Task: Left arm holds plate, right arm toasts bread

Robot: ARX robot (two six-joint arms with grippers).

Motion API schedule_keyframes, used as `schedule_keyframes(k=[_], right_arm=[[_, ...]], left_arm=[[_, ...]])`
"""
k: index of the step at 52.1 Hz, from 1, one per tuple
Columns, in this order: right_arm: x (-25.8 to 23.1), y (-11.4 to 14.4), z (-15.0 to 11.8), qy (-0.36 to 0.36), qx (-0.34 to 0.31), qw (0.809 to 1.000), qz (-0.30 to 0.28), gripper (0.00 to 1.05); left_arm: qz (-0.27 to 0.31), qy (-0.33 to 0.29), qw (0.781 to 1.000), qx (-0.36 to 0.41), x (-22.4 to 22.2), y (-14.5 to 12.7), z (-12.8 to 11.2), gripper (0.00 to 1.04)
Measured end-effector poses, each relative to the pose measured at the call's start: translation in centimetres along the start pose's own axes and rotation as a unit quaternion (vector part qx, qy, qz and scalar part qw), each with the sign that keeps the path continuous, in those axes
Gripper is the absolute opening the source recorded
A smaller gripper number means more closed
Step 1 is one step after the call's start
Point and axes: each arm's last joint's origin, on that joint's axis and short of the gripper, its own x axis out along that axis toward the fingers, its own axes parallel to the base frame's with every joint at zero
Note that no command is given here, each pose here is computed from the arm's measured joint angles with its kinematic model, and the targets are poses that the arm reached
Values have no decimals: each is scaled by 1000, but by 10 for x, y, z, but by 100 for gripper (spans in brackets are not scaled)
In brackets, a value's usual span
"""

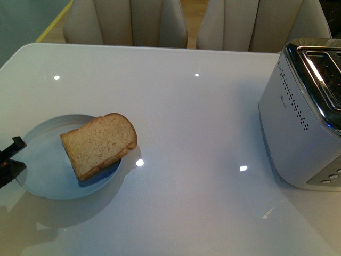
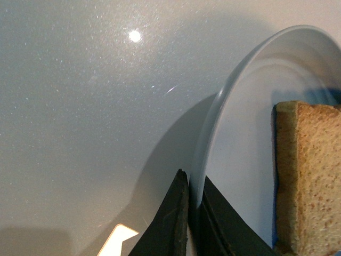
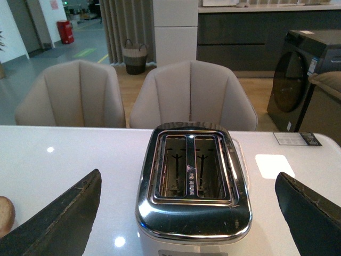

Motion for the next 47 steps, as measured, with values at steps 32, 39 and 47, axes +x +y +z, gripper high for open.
schedule_keyframes(k=[32, 39, 47], right_arm=[[0, 0, 0, 0, 0, 1000, 0, 96], [0, 0, 0, 0, 0, 1000, 0, 96], [0, 0, 0, 0, 0, 1000, 0, 96]], left_arm=[[-63, -22, 996, 57, -73, -91, 42, 3], [-92, -24, 993, 68, -90, -126, 50, 3], [-118, -26, 988, 92, -108, -174, 57, 3]])
